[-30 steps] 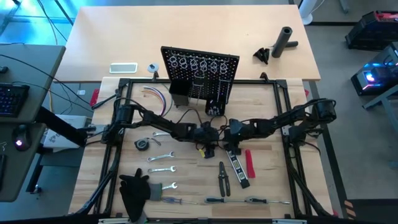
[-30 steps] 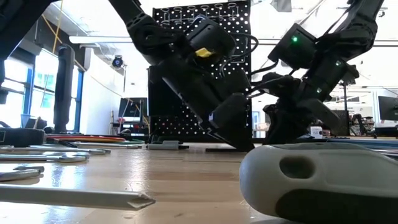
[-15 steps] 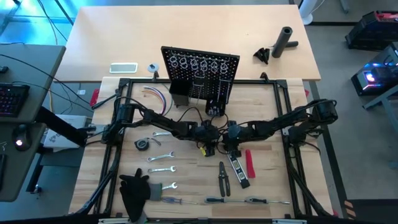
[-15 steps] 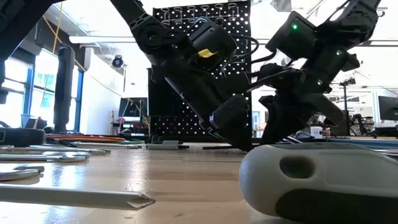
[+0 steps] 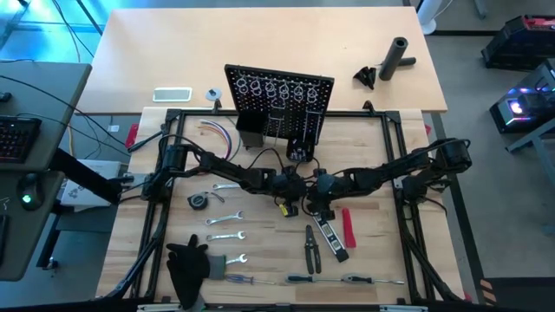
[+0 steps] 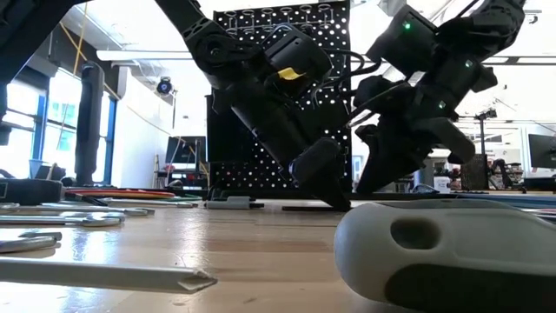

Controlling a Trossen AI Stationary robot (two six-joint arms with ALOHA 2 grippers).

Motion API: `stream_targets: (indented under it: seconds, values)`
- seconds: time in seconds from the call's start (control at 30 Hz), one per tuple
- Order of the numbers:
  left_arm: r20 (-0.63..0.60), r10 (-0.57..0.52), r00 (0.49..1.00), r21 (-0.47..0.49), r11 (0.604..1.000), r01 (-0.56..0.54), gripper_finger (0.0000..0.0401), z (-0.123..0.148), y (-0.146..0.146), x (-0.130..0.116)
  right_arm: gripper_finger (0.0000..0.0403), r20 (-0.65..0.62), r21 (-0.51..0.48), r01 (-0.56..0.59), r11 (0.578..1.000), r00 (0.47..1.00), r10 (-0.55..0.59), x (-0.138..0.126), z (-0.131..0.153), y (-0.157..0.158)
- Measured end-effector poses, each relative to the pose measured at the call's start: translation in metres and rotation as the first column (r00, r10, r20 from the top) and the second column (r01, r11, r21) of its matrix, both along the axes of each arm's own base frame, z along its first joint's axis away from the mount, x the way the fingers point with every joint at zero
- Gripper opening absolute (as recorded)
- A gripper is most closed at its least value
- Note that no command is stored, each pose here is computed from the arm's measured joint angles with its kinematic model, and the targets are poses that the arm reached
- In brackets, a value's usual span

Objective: Hang tools onto peg board
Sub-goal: Hang the blue pick tool on the black pegboard

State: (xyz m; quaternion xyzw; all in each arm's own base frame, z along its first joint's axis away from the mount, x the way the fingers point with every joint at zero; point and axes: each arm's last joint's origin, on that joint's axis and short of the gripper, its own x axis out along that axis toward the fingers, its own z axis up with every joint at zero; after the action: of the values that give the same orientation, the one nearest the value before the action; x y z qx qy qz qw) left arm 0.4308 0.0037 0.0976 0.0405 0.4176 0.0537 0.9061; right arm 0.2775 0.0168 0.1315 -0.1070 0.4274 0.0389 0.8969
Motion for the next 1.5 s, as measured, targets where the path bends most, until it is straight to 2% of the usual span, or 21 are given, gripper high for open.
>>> stream_targets:
  seconds: [0.2, 0.33, 0.6, 0.73, 0.9, 1.1, 1.5]
  values:
    - [-0.002, -0.003, 1.0, 0.002, 1.0, 0.003, 0.0003, 0.0, 0.0, 0.0, 0.0, -0.077, -0.006, 0.075, 0.997, 0.994, -0.075, -0.005, -0.004, -0.007]
    - [-0.002, -0.009, 1.0, -0.005, 1.0, 0.009, 0.0002, 0.0, 0.0, 0.0, 0.0007, -0.092, -0.008, 0.085, 0.996, 0.992, -0.085, -0.006, -0.004, -0.009]
    - [-0.001, -0.014, 1.0, -0.008, 1.0, 0.014, 0.0007, 0.0, -0.002, 0.0, 0.0091, -0.081, 0.011, 0.112, 0.994, 0.991, -0.111, -0.004, -0.006, -0.016]
    - [0.0, -0.017, 1.0, -0.012, 1.0, 0.017, 0.0019, 0.0, -0.003, 0.0, 0.0108, -0.105, 0.029, 0.125, 0.992, 0.987, -0.122, -0.004, -0.012, -0.02]
    - [0.001, -0.022, 1.0, -0.034, 0.999, 0.022, 0.0034, 0.0, -0.003, 0.0, 0.0086, -0.125, 0.058, 0.115, 0.992, 0.986, -0.107, 0.001, -0.025, -0.02]
    - [0.002, -0.037, 0.999, -0.051, 0.998, 0.037, 0.0052, 0.0, -0.004, 0.0, 0.0011, -0.132, 0.05, 0.111, 0.993, 0.986, -0.103, 0.003, -0.03, -0.02]
    - [-0.006, -0.026, 1.0, -0.04, 0.999, 0.026, 0.0101, -0.001, -0.004, -0.001, 0.0002, -0.094, -0.001, 0.107, 0.994, 0.99, -0.106, 0.001, -0.02, -0.014]
